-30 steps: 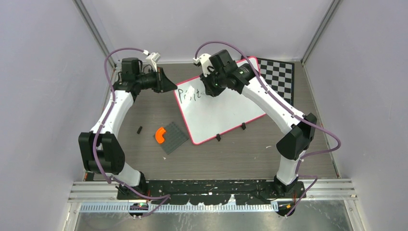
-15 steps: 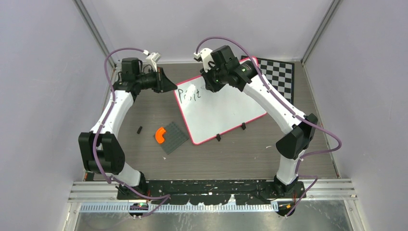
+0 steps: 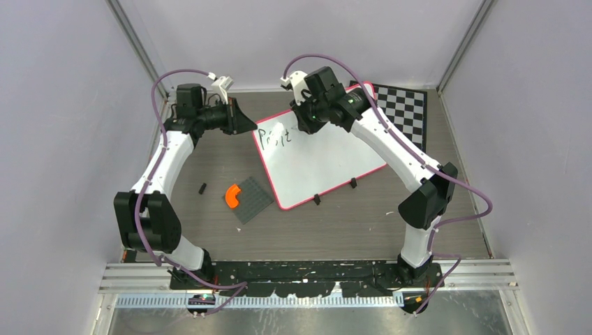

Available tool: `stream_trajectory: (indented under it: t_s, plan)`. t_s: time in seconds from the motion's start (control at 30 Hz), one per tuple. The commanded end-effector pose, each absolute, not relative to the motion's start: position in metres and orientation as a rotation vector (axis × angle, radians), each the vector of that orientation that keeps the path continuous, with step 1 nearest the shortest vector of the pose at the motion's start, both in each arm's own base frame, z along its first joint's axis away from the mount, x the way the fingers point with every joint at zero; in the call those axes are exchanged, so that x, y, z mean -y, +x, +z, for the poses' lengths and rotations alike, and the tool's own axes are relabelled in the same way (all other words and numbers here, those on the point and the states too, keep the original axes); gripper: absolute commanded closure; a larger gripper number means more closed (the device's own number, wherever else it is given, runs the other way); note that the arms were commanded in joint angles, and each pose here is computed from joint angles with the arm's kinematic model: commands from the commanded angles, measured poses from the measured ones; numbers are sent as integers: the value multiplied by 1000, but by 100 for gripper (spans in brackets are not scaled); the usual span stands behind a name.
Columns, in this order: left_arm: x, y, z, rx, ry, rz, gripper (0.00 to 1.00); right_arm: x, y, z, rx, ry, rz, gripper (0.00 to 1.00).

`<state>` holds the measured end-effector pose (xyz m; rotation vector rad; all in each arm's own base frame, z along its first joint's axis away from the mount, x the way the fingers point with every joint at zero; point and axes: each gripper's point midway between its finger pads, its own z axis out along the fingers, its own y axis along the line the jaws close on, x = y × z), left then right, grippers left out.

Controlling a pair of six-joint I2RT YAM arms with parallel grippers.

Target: Write a sentence on the whiteboard

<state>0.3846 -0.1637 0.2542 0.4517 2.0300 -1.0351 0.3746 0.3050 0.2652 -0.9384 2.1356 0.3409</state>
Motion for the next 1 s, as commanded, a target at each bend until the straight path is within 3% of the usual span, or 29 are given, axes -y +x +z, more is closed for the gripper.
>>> stream_trajectory:
  t_s: [0.0, 0.3, 0.97]
  plan:
    - [174, 376, 267, -2000, 501, -1044, 100, -304, 378, 285, -2085, -915, 339, 100]
    - [175, 376, 267, -2002, 499, -1052, 100, -300, 363, 298, -2073, -918, 374, 100]
    - [174, 377, 265, -2005, 499, -1044, 100, -302, 366, 267, -2126, -941, 352, 100]
